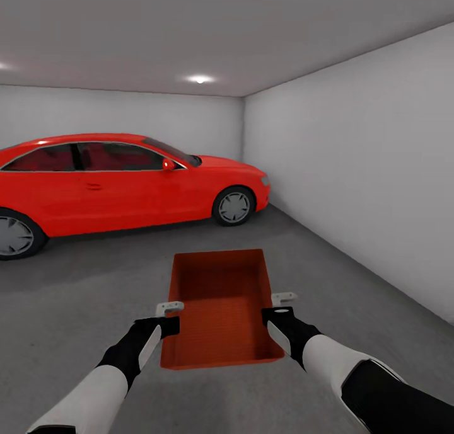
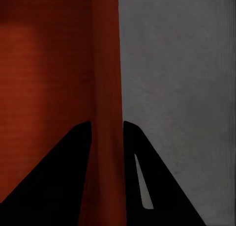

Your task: Move the two storage containers from the living room to the garage. In the garage, place one container on the floor and stack the other container on top of it (either order is fine).

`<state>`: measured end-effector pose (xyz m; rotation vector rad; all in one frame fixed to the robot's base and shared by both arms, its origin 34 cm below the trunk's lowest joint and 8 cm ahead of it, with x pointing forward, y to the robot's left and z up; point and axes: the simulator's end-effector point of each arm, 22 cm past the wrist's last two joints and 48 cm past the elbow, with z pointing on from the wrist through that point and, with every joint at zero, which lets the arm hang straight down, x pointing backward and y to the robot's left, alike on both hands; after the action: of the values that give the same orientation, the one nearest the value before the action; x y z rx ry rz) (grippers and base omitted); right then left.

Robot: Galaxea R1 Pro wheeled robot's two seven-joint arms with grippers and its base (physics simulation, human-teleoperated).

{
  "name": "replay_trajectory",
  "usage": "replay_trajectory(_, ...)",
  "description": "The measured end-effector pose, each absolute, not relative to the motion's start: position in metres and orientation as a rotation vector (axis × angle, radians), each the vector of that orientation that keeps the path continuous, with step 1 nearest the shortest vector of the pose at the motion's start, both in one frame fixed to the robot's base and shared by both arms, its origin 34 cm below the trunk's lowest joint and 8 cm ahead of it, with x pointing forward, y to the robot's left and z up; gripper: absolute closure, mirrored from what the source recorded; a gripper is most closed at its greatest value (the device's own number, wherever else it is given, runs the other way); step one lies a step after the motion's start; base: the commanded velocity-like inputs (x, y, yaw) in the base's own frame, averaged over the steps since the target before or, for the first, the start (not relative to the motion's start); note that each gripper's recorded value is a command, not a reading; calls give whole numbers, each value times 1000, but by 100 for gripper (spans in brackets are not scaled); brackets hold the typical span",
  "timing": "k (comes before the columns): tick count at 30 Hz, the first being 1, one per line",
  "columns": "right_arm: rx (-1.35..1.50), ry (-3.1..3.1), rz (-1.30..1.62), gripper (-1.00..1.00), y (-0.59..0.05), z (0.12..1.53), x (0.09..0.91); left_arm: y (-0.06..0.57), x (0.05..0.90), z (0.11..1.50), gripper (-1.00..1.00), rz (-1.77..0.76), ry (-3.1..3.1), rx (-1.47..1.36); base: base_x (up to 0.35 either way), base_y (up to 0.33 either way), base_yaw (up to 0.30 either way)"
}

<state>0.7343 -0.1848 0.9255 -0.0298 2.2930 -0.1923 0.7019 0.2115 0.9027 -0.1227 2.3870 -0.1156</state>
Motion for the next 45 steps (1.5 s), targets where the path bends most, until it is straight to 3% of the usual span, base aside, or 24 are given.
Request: replay_trajectory(45,-29,2293,-192,100,-185,925,734,211,702,903,100,-116,2387,-122,322,0,-286)
